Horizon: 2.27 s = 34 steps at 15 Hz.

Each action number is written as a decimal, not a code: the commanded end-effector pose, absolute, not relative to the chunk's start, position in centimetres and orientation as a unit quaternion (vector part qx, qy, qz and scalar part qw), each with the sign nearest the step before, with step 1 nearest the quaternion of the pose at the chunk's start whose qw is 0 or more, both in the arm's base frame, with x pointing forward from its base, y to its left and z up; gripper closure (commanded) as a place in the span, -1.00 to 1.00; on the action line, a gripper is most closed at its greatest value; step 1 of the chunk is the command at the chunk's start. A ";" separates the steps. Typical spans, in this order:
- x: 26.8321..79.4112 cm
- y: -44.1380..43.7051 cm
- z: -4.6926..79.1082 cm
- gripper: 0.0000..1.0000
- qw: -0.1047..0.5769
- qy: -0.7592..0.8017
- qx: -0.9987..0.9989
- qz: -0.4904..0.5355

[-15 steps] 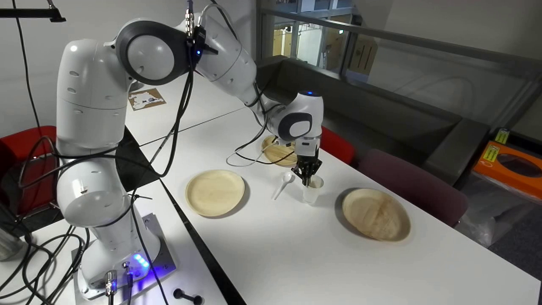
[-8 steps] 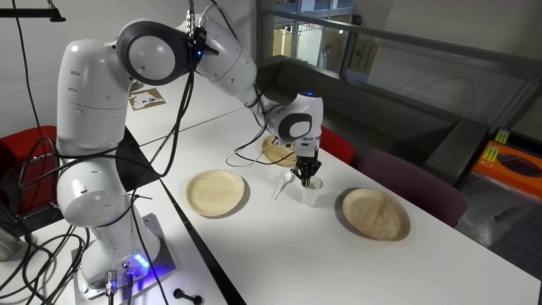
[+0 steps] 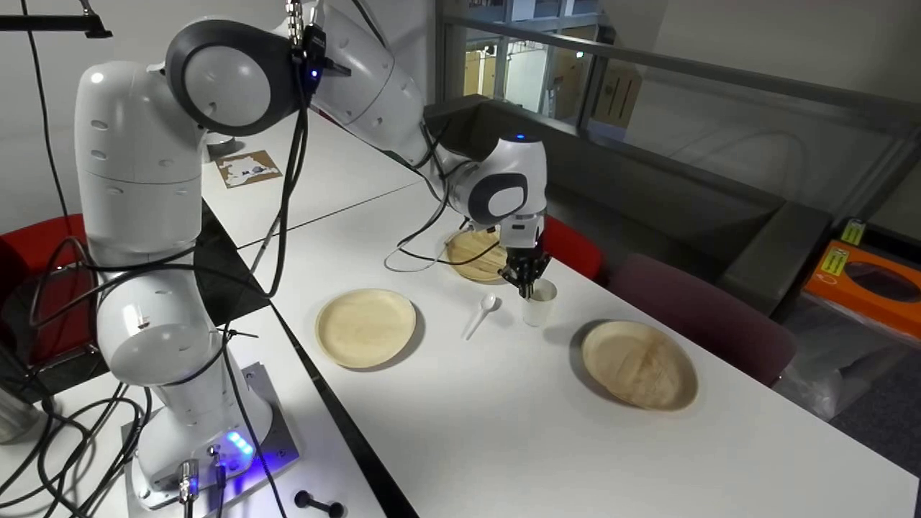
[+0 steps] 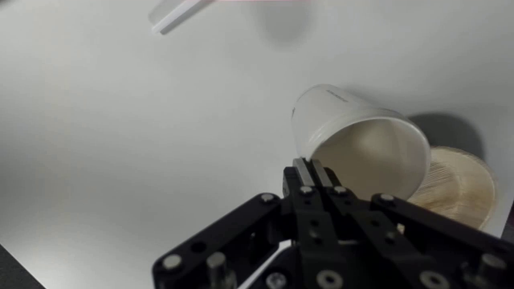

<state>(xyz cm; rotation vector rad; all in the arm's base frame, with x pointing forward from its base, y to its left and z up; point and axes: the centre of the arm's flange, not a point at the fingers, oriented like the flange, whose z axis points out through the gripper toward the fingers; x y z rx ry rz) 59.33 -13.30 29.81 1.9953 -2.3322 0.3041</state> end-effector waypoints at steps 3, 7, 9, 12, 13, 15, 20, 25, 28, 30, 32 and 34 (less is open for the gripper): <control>59.1 -13.0 27.2 0.99 0.054 -0.751 0.651 0.097; 57.5 -12.3 30.8 0.99 0.023 -0.740 0.664 0.107; 56.6 -11.9 34.4 0.99 -0.016 -0.733 0.666 0.137; 56.0 -11.6 38.3 0.99 -0.070 -0.727 0.658 0.184; 56.3 -11.6 38.3 0.99 -0.076 -0.728 0.653 0.195; 58.0 -11.8 35.4 0.99 -0.072 -0.730 0.641 0.227; 60.0 -16.2 22.9 0.99 0.037 -0.674 0.671 0.308; 58.6 -16.4 19.1 0.99 0.035 -0.669 0.717 0.191; 57.7 -13.7 20.1 0.99 0.004 -0.652 0.747 0.132; 56.7 -12.1 22.1 0.99 -0.023 -0.635 0.766 0.094; 56.2 -11.0 25.9 0.99 -0.073 -0.644 0.744 0.162; 57.5 -12.1 27.7 0.99 -0.082 -0.664 0.715 0.203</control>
